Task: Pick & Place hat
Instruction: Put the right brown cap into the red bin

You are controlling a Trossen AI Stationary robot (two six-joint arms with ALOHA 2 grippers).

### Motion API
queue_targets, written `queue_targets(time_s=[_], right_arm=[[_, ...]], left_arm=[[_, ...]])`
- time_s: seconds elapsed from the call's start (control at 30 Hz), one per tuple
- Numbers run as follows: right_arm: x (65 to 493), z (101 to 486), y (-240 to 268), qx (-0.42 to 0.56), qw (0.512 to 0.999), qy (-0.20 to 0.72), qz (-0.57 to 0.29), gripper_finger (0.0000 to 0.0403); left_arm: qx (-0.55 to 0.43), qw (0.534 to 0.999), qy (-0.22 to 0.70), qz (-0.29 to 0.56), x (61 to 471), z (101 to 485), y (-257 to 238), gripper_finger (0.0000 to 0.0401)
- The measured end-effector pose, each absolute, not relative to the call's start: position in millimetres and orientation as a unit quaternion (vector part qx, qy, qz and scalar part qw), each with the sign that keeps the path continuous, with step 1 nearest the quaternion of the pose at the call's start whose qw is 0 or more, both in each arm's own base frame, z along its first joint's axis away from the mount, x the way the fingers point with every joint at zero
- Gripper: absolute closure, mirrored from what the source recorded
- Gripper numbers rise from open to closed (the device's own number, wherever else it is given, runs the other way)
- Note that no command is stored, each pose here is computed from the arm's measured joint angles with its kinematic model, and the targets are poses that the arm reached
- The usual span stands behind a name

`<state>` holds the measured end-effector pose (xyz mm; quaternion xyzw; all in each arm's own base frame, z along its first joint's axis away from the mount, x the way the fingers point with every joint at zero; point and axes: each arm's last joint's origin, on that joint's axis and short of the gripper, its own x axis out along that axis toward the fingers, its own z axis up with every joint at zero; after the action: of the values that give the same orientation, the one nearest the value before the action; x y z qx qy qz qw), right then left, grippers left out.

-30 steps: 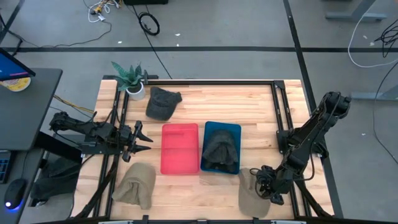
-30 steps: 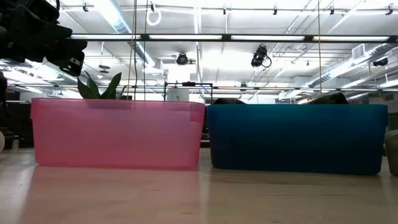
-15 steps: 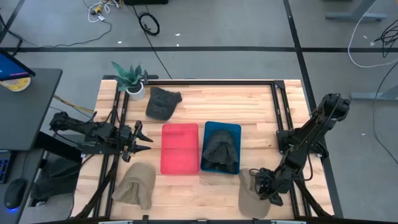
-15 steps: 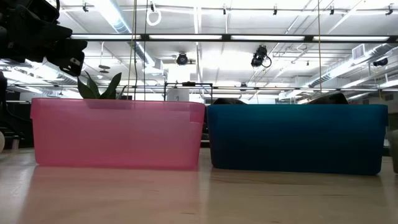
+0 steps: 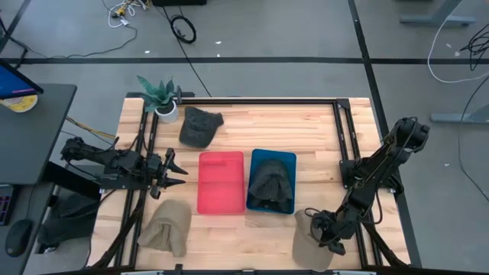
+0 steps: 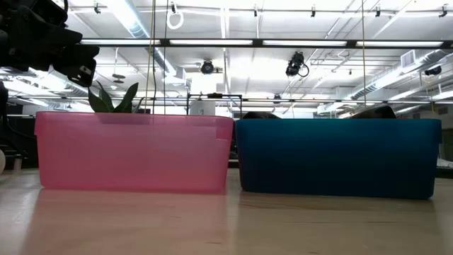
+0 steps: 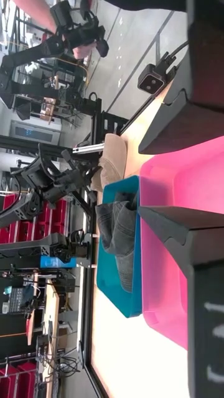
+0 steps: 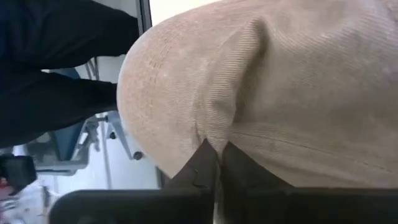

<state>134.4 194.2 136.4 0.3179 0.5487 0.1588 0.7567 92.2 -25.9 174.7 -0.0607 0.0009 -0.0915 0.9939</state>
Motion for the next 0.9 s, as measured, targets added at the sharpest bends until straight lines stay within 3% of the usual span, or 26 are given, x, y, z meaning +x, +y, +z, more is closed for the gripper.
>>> queue_targets(time_s=[0.13, 0.33, 0.63, 0.9], right_arm=[[137, 154, 198, 0.34, 0.752, 0.536, 0.178, 0.0398], [147, 211, 212, 0.332, 0.772, 0.48, 0.252, 0.0401], [183, 299, 188, 0.257, 0.812, 0.482, 0.206, 0.0402], [222, 359, 142, 0.28, 0.862, 0.388, 0.168, 0.0402]], left_arm=[[-0.061, 0.994, 0.001, -0.092, 92, 175, -26, 0.0252], [-0.061, 0.994, 0.001, -0.092, 92, 175, -26, 0.0252], [-0.061, 0.994, 0.001, -0.092, 92, 175, -26, 0.0252], [-0.069, 0.997, -0.024, -0.029, 93, 179, -22, 0.0252]])
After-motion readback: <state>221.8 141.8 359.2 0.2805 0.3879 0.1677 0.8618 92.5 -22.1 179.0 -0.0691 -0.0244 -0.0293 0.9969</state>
